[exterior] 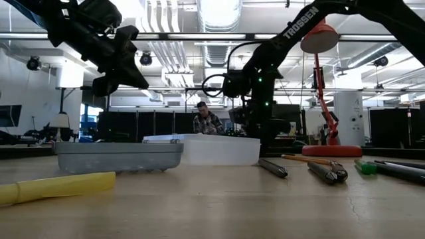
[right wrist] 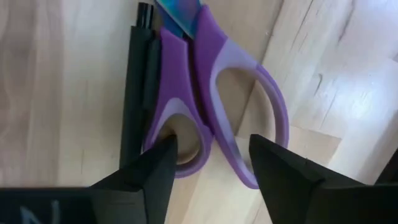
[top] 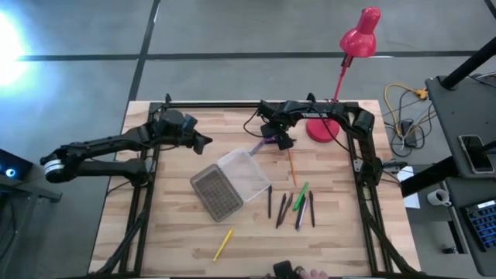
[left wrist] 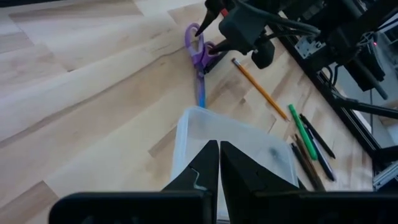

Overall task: Pick & place school supplies into a supply box
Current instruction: Put the purple scissors into the gray supply box

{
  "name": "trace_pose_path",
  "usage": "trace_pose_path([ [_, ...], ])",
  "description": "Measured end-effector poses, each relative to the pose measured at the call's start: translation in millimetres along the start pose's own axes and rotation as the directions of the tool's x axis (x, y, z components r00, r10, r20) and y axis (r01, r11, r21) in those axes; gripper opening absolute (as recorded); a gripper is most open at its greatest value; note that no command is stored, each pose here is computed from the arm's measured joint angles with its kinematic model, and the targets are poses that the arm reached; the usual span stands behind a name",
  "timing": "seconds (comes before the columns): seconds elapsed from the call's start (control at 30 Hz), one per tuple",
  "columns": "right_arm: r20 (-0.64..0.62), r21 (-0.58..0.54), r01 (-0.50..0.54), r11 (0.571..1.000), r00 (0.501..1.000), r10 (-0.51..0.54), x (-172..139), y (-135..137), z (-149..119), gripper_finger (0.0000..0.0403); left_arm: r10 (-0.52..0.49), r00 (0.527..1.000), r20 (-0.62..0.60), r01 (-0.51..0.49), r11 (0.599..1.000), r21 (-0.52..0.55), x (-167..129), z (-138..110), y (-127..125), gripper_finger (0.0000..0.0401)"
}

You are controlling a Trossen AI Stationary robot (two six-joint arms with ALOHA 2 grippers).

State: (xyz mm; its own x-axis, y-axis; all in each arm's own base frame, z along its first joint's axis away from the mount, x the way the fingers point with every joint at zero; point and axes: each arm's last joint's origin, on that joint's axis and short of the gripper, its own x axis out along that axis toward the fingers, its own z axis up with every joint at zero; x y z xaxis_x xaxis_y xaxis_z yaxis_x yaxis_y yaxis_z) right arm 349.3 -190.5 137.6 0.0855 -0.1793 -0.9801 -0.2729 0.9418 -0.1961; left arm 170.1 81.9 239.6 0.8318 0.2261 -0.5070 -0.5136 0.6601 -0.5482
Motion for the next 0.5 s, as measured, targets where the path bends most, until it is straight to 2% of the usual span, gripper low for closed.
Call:
trace_pose_path([
  [0.3,0.056,0.008,-0.034,0.999,0.998,0.033,3.4,-2.0,-1.7,0.0099,0.001,1.0,-0.002,-0.001,1.0,-0.001,0.1,-0.3,0.2,0.0],
  [0.5,0.066,0.068,-0.036,0.997,0.997,0.031,13.3,-1.2,-9.6,0.0085,0.003,1.0,-0.004,-0.003,1.0,-0.002,0.1,-0.5,0.4,0.0],
])
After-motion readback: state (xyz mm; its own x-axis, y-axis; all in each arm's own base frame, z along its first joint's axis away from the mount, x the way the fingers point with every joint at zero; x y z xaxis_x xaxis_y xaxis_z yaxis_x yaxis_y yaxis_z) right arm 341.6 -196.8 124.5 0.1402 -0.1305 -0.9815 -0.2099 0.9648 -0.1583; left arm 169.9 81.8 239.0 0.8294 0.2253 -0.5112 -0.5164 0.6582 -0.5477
